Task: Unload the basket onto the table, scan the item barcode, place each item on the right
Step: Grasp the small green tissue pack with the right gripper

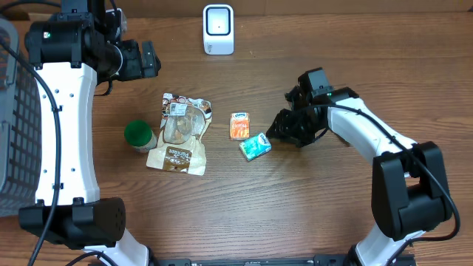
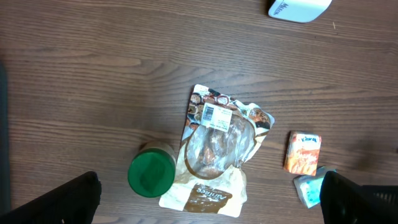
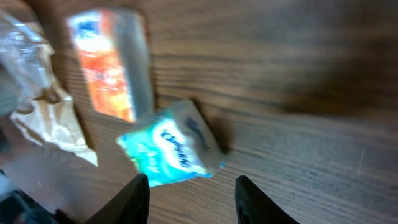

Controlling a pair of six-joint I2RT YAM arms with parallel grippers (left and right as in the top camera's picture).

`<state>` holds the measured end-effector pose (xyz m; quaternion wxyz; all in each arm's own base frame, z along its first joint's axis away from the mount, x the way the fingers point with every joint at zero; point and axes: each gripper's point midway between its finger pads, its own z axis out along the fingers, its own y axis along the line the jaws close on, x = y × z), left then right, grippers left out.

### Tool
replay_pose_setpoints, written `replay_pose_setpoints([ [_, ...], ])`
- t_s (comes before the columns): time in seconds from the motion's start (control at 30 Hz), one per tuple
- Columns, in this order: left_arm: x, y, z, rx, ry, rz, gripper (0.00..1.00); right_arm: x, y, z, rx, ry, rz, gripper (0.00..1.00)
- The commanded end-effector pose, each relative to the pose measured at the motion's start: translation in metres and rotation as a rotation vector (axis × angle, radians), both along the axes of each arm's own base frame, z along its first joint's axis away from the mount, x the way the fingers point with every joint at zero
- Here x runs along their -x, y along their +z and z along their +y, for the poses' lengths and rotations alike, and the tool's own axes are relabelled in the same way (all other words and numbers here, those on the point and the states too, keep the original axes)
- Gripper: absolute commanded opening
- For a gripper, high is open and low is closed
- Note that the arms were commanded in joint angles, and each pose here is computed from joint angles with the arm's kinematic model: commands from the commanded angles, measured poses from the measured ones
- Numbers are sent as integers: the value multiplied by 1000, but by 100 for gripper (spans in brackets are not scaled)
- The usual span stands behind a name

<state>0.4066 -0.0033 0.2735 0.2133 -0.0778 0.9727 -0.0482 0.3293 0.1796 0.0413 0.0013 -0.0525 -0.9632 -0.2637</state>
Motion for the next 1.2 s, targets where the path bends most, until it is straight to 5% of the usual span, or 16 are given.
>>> replay_pose_setpoints([
  [0.0,1,3,2,-3,12,-8,100,6,-10,1,-8,-70,58,41],
  [0.3,1,3,2,-3,11,-8,99,-45,7,15,-68,-20,-206,45],
  [0.47,1,3,2,-3,11,-8,99,-62,9,19,-27,-103,-261,33],
  [0.87,1,3,2,-3,11,-8,99,-49,-2,43,133,-201,-270,5],
  [1.17,1,3,2,-3,11,-8,100,-1,-18,35,173,-105,-80,4],
])
